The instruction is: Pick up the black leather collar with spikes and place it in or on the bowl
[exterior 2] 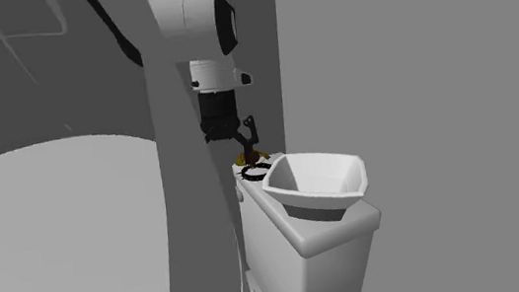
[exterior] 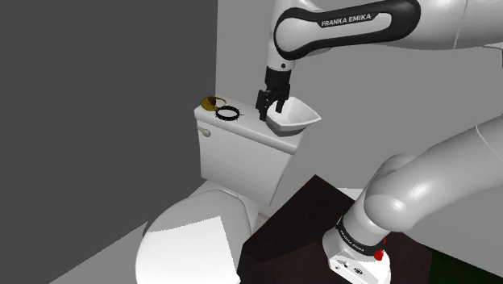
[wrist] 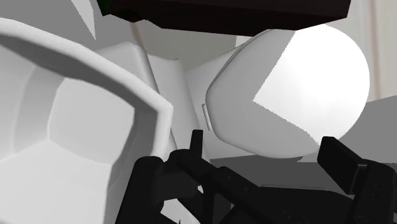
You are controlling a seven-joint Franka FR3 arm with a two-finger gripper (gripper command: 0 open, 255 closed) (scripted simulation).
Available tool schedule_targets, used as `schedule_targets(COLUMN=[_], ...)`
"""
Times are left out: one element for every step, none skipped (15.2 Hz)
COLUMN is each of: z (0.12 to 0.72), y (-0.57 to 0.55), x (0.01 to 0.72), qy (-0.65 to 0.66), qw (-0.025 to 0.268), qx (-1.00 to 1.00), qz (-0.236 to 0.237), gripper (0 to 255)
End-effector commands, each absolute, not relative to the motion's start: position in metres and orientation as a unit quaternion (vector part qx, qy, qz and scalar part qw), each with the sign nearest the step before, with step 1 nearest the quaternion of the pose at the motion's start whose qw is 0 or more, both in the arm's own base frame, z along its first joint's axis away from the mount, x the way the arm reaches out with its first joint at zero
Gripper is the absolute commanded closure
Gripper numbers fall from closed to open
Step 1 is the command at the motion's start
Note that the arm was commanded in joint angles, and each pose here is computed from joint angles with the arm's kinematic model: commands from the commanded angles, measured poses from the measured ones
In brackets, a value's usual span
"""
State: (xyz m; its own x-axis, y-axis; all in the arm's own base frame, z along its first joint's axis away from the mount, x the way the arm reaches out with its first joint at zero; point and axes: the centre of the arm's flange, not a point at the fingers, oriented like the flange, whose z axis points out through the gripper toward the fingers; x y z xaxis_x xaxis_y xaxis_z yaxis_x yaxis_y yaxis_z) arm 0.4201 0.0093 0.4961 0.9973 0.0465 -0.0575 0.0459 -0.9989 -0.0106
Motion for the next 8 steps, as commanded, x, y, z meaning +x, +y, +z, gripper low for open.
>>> schedule_targets(z=[0.489,0.484,0.479,0.474,0.470,0.465,0.460,0.455], y=[0.005,0.003,0.002,0.000,-0.001,-0.002,-0.003,-0.004], x=[0.446,0.459,0.471,0.483,0.495,0.507,0.519,0.532], qy=[-0.030,-0.033,-0.036,-0.039,-0.042,-0.046,-0.049,-0.052], qw=[0.006,0.007,0.007,0.008,0.009,0.009,0.010,0.011], qx=[-0.999,-0.999,-0.999,-0.999,-0.999,-0.999,-0.998,-0.998], qz=[0.028,0.027,0.027,0.027,0.026,0.026,0.026,0.025], gripper=[0,0,0,0,0,0,0,0])
